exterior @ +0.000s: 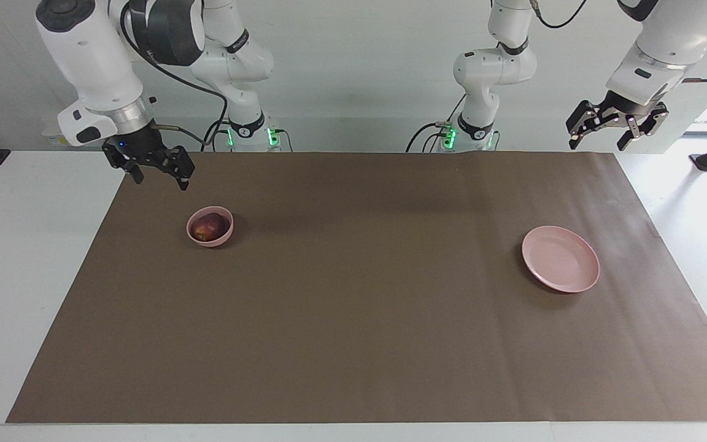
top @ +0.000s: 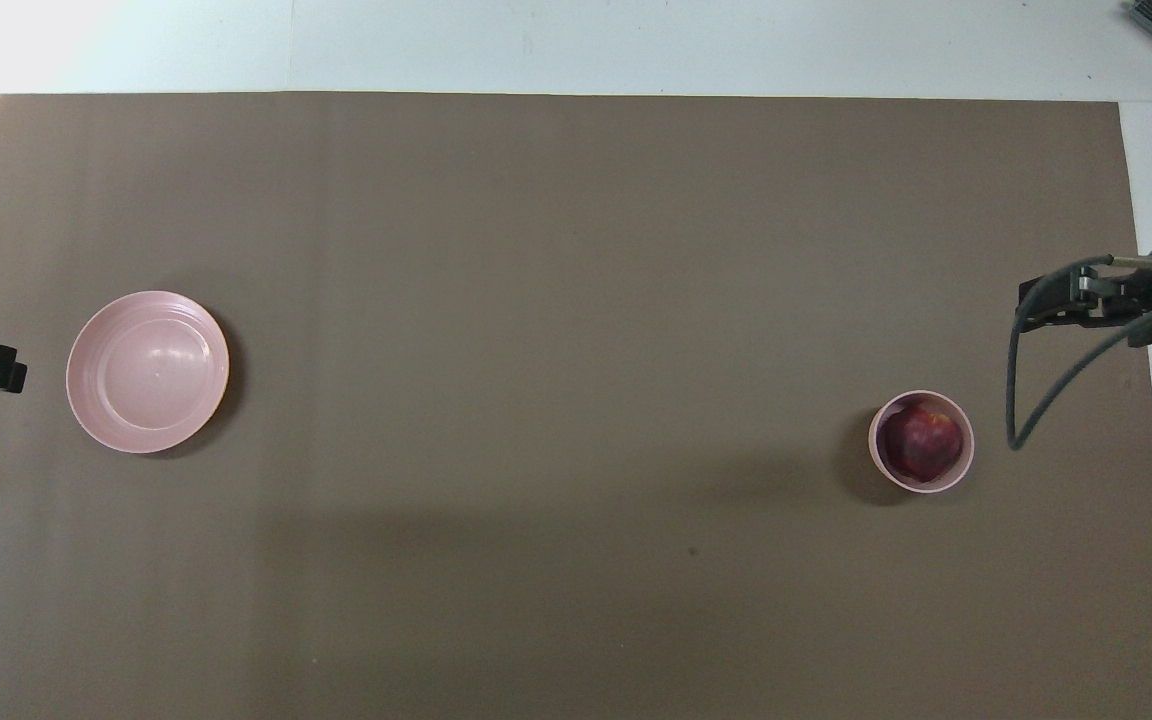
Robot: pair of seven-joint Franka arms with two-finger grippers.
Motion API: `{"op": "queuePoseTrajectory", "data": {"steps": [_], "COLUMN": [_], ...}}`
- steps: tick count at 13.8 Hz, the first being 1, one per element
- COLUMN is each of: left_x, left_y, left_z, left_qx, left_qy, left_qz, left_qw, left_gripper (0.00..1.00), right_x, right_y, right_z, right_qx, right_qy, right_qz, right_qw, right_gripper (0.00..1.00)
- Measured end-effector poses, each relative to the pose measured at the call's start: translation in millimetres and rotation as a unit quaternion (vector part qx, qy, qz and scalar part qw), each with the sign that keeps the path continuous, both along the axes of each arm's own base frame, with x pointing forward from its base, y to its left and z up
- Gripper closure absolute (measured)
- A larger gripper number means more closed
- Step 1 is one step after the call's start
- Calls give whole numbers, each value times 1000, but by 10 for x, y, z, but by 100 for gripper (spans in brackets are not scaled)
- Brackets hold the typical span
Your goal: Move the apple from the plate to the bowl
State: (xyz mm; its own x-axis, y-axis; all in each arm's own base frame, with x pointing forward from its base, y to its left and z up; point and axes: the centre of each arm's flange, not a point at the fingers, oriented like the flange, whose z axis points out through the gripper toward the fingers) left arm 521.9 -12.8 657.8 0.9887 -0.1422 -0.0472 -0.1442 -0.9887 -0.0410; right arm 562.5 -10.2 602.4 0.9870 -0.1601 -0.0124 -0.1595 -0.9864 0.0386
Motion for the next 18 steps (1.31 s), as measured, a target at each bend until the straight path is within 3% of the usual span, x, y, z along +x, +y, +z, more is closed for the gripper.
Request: {"op": "queuePoseTrajectory", "data": {"steps": [3, 18], "left_x": [0, -1], "left_y": [0, 0], "left_z": [0, 0], "left_qx": [0, 0], "left_qy": [0, 0], "left_qz": [0, 0], "left_qw": [1000, 1000], "left_gripper": [0, 0], "right_x": [-77, -80], "right_y": [52, 97], "right_z": [185, 291], "right_qx": [0, 3], "right_qy": [17, 8], "right_qz": [3, 7], "right_qw": [1000, 1000], "right_gripper": [0, 0]}}
